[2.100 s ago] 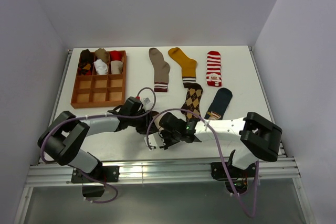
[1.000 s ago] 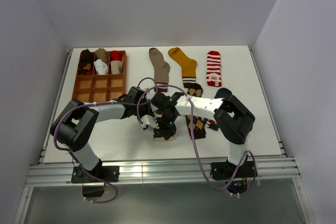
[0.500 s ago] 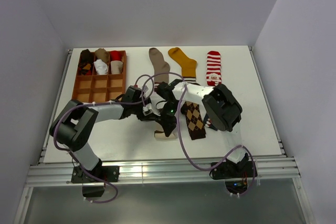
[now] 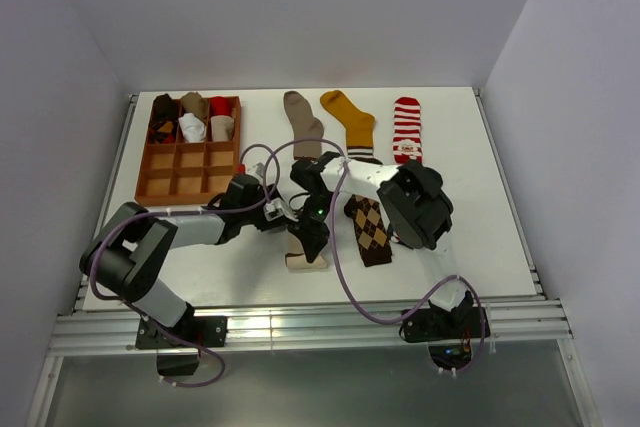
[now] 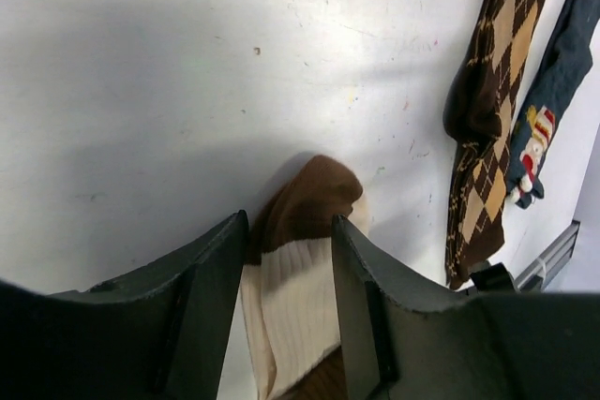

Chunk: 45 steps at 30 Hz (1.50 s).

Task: Roll the socks
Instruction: Roll the sock at the center of the board.

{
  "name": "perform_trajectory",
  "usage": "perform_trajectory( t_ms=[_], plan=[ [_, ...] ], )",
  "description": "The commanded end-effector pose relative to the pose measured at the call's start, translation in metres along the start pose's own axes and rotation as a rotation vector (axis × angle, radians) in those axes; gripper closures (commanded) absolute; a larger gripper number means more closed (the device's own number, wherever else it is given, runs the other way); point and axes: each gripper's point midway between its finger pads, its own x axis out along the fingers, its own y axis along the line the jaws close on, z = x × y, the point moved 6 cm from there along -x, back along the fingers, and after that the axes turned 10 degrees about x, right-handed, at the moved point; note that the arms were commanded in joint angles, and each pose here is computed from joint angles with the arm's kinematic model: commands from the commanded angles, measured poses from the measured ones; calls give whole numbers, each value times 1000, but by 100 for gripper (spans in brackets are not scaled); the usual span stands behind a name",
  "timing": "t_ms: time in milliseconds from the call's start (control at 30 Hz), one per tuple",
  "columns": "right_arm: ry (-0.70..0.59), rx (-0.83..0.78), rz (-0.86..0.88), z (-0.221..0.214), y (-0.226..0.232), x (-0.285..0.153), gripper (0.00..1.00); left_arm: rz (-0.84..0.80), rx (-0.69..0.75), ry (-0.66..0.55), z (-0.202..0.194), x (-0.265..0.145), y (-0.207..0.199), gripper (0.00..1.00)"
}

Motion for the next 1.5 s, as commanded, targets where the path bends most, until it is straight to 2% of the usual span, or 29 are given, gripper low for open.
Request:
perform_trajectory(
  t_ms=[0,133,300,367,500,533,567,733,967,1000,1033,1100,1133,1200,1300,1467],
  plan=[
    [167,439,-232,-57,-51,-3,91,89,14,168,-52,-17,25,47],
    [150,441,-304,-59,-55,-5,93,53,-7,157,-52,-14,22,46],
    [144,450,-339,-60,-56,-6,93,22,-12,159,-46,-10,19,53],
    [140,454,-341,-61,-56,-6,93,5,-13,156,-44,-10,18,59],
    [128,460,-364,-62,-55,-7,94,-30,-20,145,-38,-13,20,82],
    [125,459,-370,-63,-55,-7,94,-38,-20,142,-35,-13,19,97],
    [124,464,-371,-64,-55,-7,94,-42,-12,142,-34,-13,19,100],
    [124,479,-378,-65,-55,-6,94,-92,-14,117,-24,-17,12,100],
    [135,490,-377,-65,-57,-6,94,-151,-10,-3,-6,-35,9,99],
    [135,484,-377,-64,-57,-6,94,-146,-4,-12,-5,-36,9,96],
    [133,481,-377,-65,-56,-7,94,-138,0,-25,-3,-37,9,86],
    [130,479,-373,-64,-55,-6,94,-154,22,-61,5,-41,4,78],
    [132,483,-370,-66,-55,-6,94,-157,28,-70,6,-43,2,68],
    [131,482,-371,-67,-54,-5,94,-146,48,-110,14,-48,-1,61],
    [127,486,-373,-67,-53,-5,94,-110,68,-125,19,-56,-2,59],
    [125,485,-350,-62,-51,-5,94,-128,81,-140,13,-67,-4,72]
  ],
)
